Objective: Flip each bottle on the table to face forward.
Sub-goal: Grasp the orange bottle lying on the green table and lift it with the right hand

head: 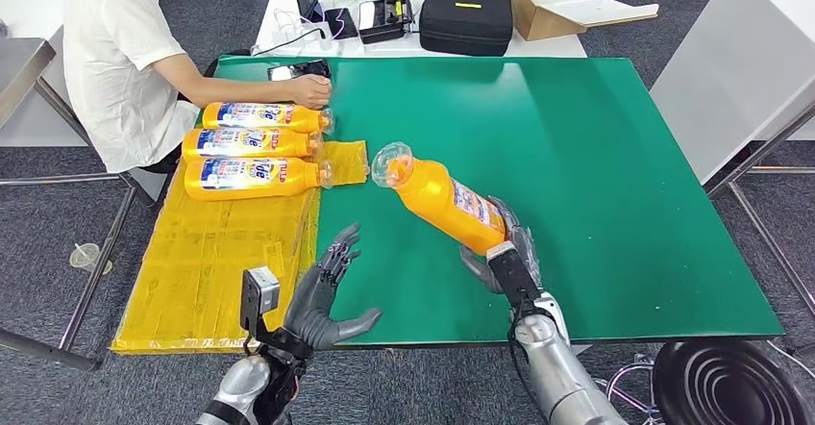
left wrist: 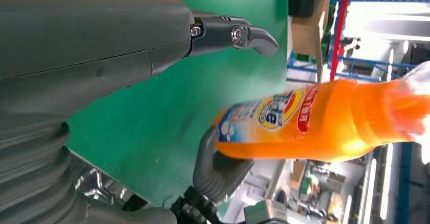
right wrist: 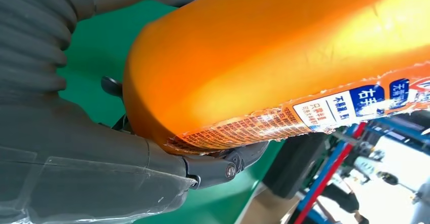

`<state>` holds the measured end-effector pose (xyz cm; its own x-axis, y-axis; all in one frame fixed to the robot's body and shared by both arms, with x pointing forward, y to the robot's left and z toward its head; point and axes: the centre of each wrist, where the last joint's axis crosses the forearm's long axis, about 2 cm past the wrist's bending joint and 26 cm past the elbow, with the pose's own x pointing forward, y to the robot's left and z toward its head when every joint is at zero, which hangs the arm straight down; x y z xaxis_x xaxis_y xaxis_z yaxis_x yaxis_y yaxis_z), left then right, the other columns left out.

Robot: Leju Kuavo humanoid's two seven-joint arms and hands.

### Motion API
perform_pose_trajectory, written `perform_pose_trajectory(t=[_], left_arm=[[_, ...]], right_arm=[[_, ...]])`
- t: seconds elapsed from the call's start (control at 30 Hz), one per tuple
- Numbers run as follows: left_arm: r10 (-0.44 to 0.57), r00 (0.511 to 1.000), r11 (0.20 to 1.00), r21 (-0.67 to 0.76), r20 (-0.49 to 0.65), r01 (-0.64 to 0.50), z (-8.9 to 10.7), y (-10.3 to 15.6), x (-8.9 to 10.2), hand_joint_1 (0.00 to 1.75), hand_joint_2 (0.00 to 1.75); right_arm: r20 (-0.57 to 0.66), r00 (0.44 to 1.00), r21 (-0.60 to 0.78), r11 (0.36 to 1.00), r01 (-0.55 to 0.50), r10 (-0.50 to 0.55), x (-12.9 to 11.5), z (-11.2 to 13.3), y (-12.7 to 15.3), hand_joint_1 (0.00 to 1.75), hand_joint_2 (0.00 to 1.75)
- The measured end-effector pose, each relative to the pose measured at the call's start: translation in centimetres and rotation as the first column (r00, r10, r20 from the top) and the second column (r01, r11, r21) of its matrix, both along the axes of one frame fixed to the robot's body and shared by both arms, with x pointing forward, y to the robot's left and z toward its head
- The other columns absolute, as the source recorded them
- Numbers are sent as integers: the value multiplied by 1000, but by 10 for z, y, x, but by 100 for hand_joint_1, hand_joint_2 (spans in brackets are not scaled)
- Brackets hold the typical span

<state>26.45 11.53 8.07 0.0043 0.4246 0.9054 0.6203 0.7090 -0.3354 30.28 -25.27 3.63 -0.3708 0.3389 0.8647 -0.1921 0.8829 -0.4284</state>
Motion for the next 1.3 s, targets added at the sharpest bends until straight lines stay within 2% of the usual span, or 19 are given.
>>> perform_pose_trajectory(t=[0.43,1.17,1.3], left_arm=[[-13,1000,996,-88,14,15,21,-15,24,0,175],[-8,1000,996,-93,17,9,24,-15,28,0,175],[7,1000,993,-114,18,-5,28,-17,31,0,175]], right_arm=[[18,979,-36,979,-202,203,2,11,47,175,175],[25,972,-45,972,-231,233,3,13,55,175,175],[24,964,-66,962,-263,266,0,12,61,175,175]])
